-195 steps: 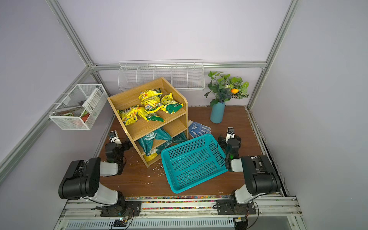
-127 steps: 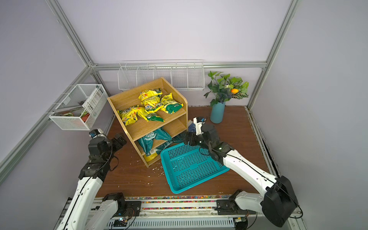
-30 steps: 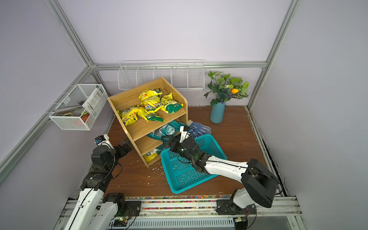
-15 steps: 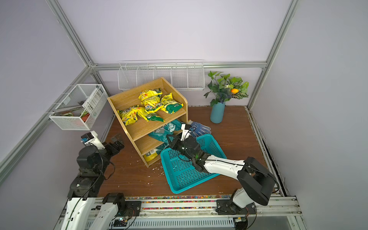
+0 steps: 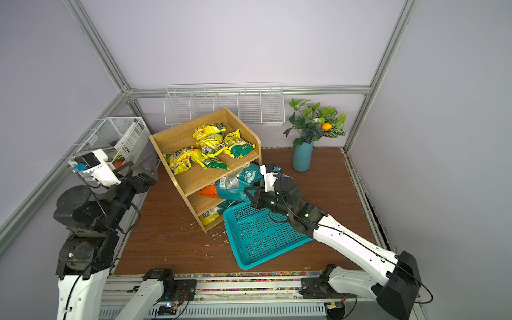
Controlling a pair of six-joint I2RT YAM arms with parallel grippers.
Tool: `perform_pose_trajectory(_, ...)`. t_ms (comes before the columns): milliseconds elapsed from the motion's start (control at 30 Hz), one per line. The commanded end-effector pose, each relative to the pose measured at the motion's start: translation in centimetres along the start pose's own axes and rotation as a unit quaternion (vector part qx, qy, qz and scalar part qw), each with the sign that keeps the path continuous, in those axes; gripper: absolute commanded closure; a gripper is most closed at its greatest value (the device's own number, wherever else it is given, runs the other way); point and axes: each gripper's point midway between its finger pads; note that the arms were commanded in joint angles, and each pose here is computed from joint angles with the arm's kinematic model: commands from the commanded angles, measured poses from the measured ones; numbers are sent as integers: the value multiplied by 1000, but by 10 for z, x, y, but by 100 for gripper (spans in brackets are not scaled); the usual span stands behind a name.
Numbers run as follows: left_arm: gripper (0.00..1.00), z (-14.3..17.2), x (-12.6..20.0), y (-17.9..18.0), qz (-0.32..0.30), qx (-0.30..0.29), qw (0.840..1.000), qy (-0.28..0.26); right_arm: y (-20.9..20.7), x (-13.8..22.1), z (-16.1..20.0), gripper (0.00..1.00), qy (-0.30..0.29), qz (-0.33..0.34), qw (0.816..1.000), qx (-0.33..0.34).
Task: Take down the fertilizer bag from the shelf
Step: Pick up the fertilizer bag from the shelf, then place the fertilizer bag in the storage box.
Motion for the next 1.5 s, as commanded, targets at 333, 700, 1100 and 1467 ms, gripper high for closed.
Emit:
perform_pose_trajectory(333,1,43,-33,-124,183,-51,977,92,80,99,-96,100,-76,-89,988,105)
perform_pose_trajectory(700,0,50,-34,-162,261,-21,960,102,113,136,-112,100,-20,-84,983,162)
perform_pose_trajectory(1100,0,131,-26,-181,325,12,919,224,44,115,-67,100,113,-86,982,121)
perform_pose_trajectory(1467,0,196,-14,-198,349,13,886,306,-29,84,-53,100,219,-34,968,121)
Point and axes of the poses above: each gripper's point midway between its finger pads, its own x axis back along the fingers, its own y axis along the line the jaws close on, z = x × y, and after that the axes turned 6 degrees about -x, right-handed
